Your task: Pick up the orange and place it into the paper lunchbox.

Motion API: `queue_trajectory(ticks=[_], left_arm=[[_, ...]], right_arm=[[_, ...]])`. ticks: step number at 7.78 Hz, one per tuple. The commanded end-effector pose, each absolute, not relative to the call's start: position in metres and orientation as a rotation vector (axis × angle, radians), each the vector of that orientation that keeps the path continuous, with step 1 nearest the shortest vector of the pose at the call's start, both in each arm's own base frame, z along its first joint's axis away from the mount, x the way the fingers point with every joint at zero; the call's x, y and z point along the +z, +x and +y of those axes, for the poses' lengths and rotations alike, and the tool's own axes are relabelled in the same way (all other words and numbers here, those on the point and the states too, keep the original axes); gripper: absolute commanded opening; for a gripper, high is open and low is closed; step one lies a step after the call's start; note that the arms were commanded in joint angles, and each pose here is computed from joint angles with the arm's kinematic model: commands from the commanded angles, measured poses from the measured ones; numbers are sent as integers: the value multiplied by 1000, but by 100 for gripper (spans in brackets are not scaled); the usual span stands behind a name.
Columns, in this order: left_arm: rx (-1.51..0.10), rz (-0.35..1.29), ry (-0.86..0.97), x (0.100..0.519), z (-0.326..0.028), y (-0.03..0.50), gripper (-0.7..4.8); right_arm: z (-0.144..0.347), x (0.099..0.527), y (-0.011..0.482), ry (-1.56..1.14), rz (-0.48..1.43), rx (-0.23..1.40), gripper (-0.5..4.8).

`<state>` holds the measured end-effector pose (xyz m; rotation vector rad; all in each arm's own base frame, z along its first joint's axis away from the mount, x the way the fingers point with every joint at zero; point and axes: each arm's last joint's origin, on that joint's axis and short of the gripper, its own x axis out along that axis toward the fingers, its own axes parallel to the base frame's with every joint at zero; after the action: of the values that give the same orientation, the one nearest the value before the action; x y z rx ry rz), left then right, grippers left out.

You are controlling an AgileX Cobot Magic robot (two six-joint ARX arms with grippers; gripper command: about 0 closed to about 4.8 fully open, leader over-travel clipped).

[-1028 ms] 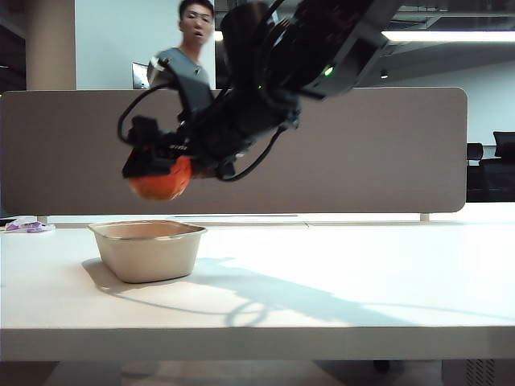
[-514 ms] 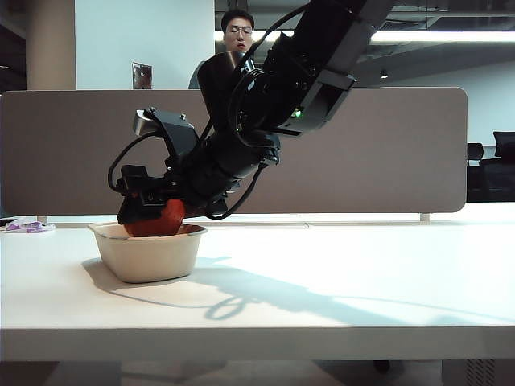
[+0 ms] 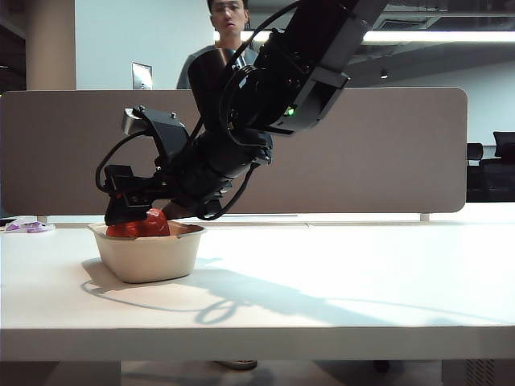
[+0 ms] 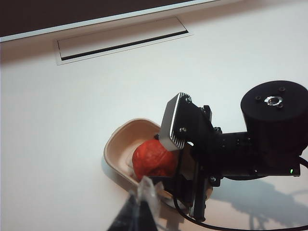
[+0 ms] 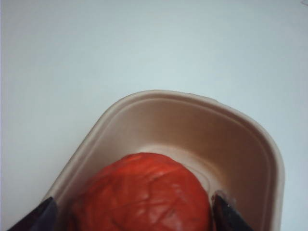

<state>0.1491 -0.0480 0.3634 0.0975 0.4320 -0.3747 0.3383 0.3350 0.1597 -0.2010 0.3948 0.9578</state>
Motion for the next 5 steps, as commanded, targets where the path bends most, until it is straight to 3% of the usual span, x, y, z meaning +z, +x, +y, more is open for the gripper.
queue_trajectory(ticks=[1, 2, 3, 4, 5], left_arm=[[-377, 413, 95, 366, -48, 149, -5], [-377, 413, 95, 366, -48, 149, -5], [-377, 413, 95, 366, -48, 149, -5], [-377, 413, 95, 366, -48, 149, -5], [-378, 413, 95, 366, -48, 149, -5]], right_arm=[[319, 238, 326, -167, 273, 942, 207], [316, 246, 324, -168, 276, 940, 66], [293, 275, 317, -179, 319, 892, -2], [237, 323, 302, -211, 414, 727, -2], [207, 344, 292, -208, 443, 680, -2]])
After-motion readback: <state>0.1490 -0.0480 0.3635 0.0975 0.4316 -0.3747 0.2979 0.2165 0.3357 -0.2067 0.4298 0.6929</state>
